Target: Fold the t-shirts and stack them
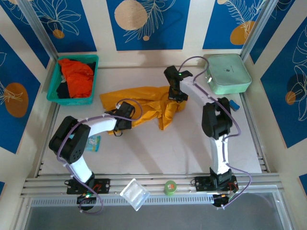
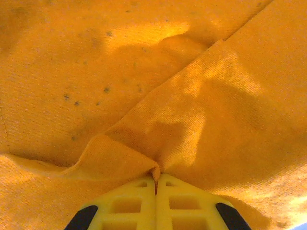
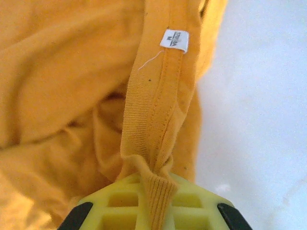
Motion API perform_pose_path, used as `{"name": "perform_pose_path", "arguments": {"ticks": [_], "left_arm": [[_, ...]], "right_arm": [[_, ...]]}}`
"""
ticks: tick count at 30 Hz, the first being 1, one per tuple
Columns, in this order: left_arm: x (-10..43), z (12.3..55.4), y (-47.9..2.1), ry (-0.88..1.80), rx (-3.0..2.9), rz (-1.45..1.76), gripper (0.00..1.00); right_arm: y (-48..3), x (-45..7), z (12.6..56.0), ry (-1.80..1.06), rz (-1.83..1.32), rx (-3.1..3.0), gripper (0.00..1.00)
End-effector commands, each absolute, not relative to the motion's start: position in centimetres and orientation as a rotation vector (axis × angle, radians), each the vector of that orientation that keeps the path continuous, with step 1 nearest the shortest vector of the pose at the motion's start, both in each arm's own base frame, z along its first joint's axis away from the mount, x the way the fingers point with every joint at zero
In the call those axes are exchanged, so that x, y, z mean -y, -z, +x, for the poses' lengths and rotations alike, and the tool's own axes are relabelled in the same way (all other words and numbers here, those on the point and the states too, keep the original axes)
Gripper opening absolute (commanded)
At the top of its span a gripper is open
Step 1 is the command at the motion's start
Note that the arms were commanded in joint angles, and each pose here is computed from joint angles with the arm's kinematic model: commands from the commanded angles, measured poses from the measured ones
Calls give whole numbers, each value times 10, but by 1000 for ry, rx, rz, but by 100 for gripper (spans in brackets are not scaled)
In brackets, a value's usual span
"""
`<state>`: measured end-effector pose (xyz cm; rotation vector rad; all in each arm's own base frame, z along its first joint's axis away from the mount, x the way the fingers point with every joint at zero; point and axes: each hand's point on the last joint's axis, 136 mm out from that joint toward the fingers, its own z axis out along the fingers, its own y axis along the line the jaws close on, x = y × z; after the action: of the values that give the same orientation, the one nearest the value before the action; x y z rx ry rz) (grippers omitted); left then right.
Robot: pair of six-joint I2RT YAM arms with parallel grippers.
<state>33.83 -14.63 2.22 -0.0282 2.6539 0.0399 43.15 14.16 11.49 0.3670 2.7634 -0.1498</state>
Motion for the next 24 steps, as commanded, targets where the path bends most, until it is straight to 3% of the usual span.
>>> {"name": "perform_pose_path", "arguments": {"ticks": [1, 11, 13, 16, 20, 24], "left_arm": [[128, 337, -19, -133, -2673, -33, 0], [106, 344, -70, -202, -2574, 2, 0], [108, 343, -75, -184, -2566, 20, 0], [110, 339, -80, -149, -2562, 43, 0], [112, 329, -97, -78, -2533, 50, 22], [110, 319, -125, -22, -2476, 40, 52]], "right_arm": [[-153, -112, 416, 103, 403, -2692, 0], [-125, -2, 348, 114, 654, -2746, 1], [-112, 15, 342, 129, 718, -2756, 12], [-100, 29, 337, 137, 770, -2764, 44], [-110, 17, 335, 57, 728, -2746, 64], [-123, -27, 320, -110, 613, -2761, 68]]}}
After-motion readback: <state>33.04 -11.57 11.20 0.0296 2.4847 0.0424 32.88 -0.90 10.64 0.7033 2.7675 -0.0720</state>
